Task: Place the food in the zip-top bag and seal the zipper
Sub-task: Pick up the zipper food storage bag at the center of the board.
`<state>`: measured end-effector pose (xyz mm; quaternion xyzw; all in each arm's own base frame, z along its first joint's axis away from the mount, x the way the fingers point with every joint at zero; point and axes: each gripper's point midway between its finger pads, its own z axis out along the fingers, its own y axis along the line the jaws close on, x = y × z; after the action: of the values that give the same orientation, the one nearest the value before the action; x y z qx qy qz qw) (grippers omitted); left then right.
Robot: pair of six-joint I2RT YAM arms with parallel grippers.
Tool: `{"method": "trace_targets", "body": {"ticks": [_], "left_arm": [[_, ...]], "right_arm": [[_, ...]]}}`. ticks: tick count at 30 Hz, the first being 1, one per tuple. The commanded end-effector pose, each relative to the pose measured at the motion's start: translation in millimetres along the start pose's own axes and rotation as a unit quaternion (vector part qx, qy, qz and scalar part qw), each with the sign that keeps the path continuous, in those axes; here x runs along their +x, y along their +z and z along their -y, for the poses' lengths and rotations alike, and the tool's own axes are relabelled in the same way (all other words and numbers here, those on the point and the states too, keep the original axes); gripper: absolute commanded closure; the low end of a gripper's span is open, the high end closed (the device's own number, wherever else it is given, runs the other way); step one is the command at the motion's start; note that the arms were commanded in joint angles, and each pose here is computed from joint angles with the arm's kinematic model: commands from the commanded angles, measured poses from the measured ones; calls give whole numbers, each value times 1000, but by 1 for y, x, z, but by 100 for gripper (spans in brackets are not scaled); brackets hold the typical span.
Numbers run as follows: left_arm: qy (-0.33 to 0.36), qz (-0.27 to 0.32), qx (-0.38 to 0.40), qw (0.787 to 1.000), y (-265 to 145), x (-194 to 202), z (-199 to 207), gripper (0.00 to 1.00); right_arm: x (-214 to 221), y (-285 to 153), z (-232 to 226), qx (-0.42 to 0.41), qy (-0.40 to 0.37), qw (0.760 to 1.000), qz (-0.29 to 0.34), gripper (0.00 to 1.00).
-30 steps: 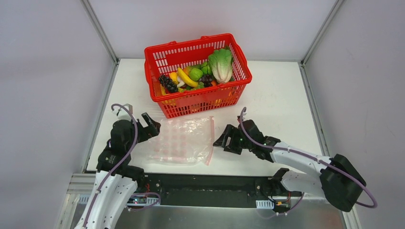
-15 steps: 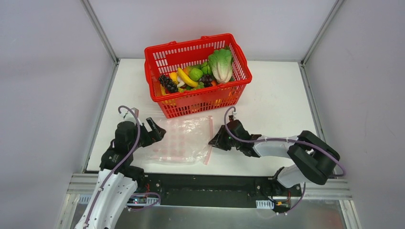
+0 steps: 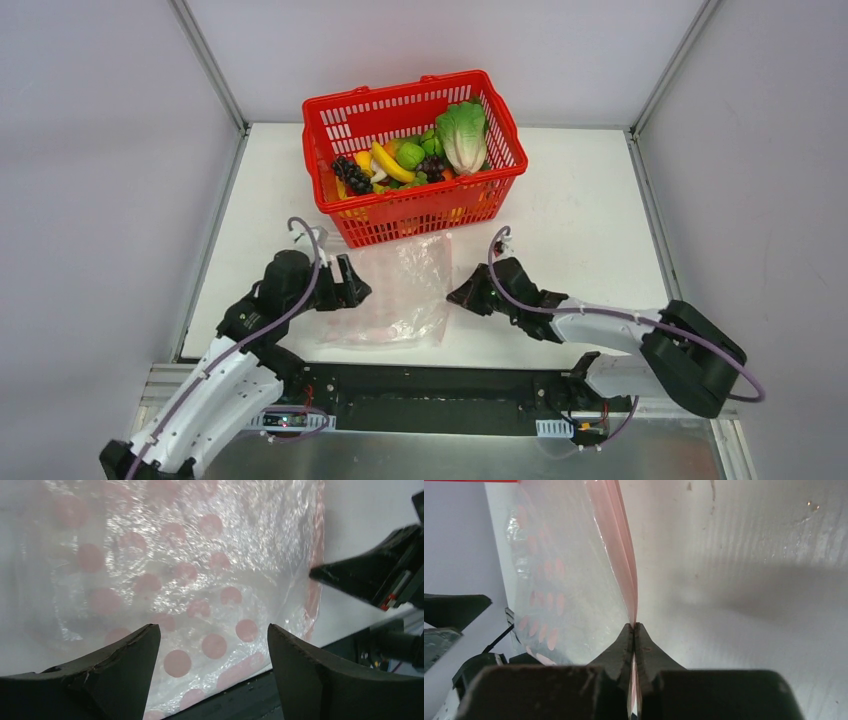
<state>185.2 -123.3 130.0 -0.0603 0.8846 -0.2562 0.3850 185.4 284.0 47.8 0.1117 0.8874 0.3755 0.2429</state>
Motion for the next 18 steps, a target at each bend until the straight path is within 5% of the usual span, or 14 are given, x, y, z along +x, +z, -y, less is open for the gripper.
{"method": "trace_targets", "body": {"ticks": [1,11,18], "left_arm": [[75,12,36,996,2,-13,40,21],[297,-30,78,951,18,20,150,20],[373,-58,109,920,32,56,205,22]], "right_arm": [[-22,-21,-10,7,-41,998,42,100],[-19,-59,-35,-41,-44,998,24,98],[-22,-72,-49,-68,-25,997,29,96]]}}
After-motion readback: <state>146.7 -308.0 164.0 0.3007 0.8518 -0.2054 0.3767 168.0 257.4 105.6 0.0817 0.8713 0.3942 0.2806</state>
